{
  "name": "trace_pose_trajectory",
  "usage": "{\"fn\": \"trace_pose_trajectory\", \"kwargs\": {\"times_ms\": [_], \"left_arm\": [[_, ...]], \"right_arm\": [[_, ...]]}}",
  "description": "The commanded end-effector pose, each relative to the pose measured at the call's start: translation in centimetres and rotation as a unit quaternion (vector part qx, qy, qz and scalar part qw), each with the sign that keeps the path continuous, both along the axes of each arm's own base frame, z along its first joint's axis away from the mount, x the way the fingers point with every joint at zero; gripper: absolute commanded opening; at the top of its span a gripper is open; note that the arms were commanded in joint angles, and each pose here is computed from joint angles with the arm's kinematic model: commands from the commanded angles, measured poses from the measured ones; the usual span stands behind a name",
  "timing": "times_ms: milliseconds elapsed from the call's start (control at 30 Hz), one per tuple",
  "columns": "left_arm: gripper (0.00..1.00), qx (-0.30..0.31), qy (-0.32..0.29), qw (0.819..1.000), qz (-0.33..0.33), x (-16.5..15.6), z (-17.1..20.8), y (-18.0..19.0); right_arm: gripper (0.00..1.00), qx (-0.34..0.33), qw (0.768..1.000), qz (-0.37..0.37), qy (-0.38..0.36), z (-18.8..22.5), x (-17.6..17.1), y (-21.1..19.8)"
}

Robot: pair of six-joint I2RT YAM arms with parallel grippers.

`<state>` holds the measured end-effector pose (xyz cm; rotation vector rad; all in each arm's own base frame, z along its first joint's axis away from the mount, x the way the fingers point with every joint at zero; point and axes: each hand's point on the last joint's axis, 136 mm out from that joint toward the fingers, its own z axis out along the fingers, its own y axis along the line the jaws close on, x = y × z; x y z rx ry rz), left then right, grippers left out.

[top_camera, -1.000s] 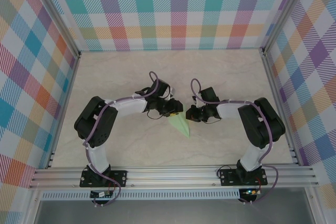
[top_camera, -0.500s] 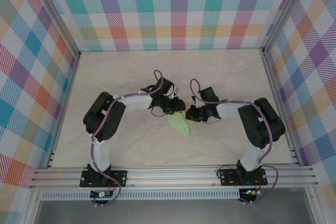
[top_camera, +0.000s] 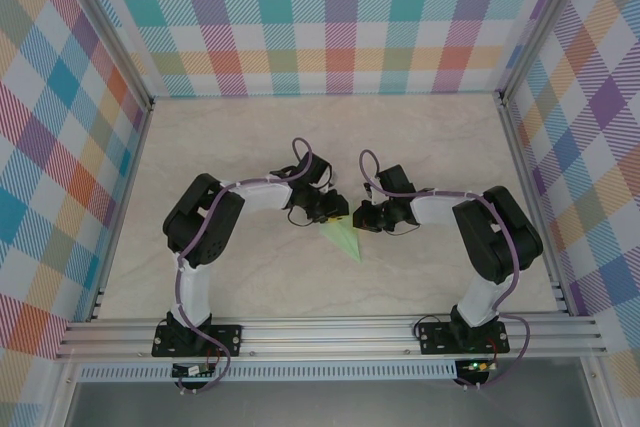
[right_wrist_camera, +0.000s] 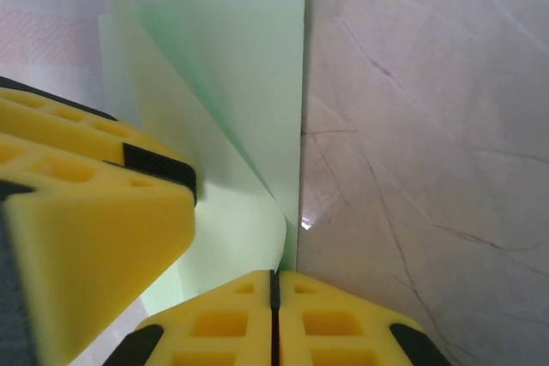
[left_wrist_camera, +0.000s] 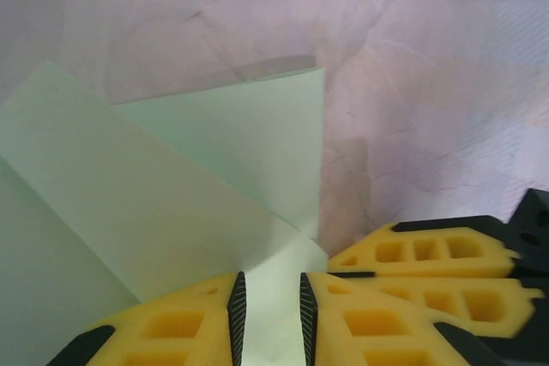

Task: Fold a paper plane with a square sheet of paper (fold left side to right side)
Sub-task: Fourth fold the wing at the center of the table.

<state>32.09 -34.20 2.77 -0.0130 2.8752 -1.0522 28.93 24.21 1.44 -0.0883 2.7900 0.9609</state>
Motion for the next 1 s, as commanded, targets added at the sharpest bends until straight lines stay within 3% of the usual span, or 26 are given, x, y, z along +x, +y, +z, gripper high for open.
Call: {"fn": "trace_pose_trajectory", "kwargs": {"times_ms": [0,233,500,700,967], "left_arm": [[0.25,0.036,0.026,0.999,0.002,-1.3,-2.6,1.4],[0.24,0.05,0.034,0.998,0.005,-1.9,-3.5,2.2],[0.24,0.051,0.035,0.998,0.008,-2.2,-3.8,2.4],[0.23,0.049,0.033,0.998,0.008,-2.2,-3.6,2.4],[0.23,0.046,0.032,0.998,0.007,-2.2,-3.4,2.3]], "right_arm": [[0.09,-0.044,0.999,0.011,0.03,-2.0,-1.7,-1.0],[0.12,-0.025,1.0,0.013,-0.006,0.9,-0.5,-0.3],[0.28,-0.017,0.997,0.002,-0.071,7.0,-0.4,-1.2],[0.26,0.11,0.993,0.052,-0.003,7.1,-4.6,2.1],[0.25,0.1,0.992,0.07,0.04,4.2,-6.4,3.3]]}}
